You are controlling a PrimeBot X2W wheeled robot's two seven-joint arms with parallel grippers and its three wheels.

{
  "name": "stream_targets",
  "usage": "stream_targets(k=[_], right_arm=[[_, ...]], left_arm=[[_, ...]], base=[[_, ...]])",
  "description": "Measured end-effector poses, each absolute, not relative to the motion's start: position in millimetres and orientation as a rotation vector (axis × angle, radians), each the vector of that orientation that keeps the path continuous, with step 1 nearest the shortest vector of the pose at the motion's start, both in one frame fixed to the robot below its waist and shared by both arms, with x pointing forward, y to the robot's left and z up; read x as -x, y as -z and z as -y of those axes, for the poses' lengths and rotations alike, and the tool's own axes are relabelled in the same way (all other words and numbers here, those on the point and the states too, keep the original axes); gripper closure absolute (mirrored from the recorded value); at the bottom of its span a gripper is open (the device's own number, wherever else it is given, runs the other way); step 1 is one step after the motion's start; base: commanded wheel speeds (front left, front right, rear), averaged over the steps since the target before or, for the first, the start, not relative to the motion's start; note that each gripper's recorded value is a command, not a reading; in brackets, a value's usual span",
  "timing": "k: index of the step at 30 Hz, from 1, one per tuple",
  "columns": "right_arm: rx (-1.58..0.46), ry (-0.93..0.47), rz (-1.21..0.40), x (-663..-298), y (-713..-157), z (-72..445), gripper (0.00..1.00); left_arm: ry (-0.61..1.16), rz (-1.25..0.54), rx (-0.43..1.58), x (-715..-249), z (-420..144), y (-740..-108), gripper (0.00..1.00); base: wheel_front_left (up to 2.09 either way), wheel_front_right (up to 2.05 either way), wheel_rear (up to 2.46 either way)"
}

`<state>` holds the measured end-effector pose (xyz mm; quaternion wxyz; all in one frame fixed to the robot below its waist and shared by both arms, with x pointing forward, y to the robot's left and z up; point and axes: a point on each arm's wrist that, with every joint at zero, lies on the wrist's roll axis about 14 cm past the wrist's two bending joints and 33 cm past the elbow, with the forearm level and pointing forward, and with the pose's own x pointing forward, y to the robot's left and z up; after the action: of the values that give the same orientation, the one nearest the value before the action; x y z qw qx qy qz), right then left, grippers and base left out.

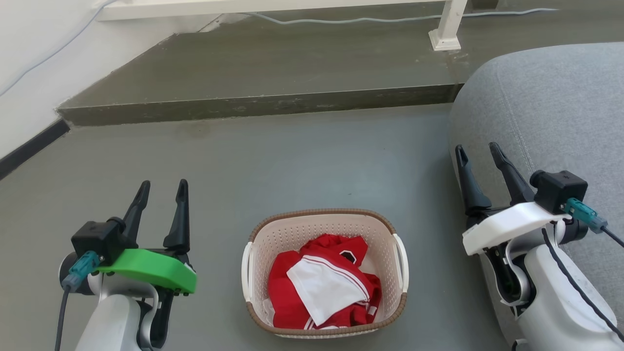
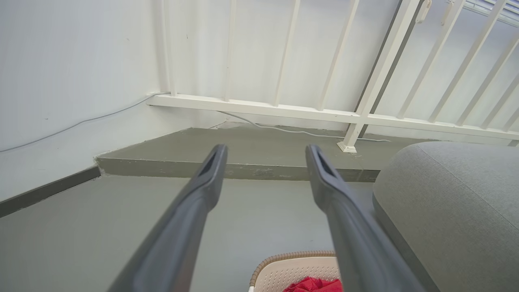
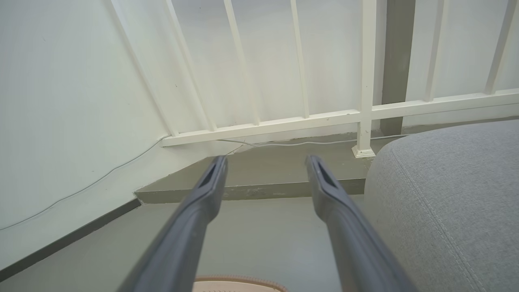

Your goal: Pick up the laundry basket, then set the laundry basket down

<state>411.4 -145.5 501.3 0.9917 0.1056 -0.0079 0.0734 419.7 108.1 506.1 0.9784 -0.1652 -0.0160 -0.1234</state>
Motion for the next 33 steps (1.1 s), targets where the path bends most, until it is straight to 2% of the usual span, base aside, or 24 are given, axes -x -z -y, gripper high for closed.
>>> stream_targets(k=[30,31,33], right_arm=[[-0.205,-0.114,0.028,-399.1,-497.6,148.4,0.00],[-0.206,-0.112,0.029,-399.2,-497.8,148.9,1.00],[-0.208,-0.108,0.007,-397.0,-490.7,148.5,1.00]], left_arm=[[0.212,0.032,0.317,-410.0,-116.0,-498.6,0.00],[0.215,0.032,0.318,-409.8,-115.4,-498.8,1.00],[0.213,0.009,0.320,-408.0,-114.1,-491.6,1.00]], base=[[0.00,0.00,0.00],[0.00,0.00,0.00],[0.00,0.00,0.00]])
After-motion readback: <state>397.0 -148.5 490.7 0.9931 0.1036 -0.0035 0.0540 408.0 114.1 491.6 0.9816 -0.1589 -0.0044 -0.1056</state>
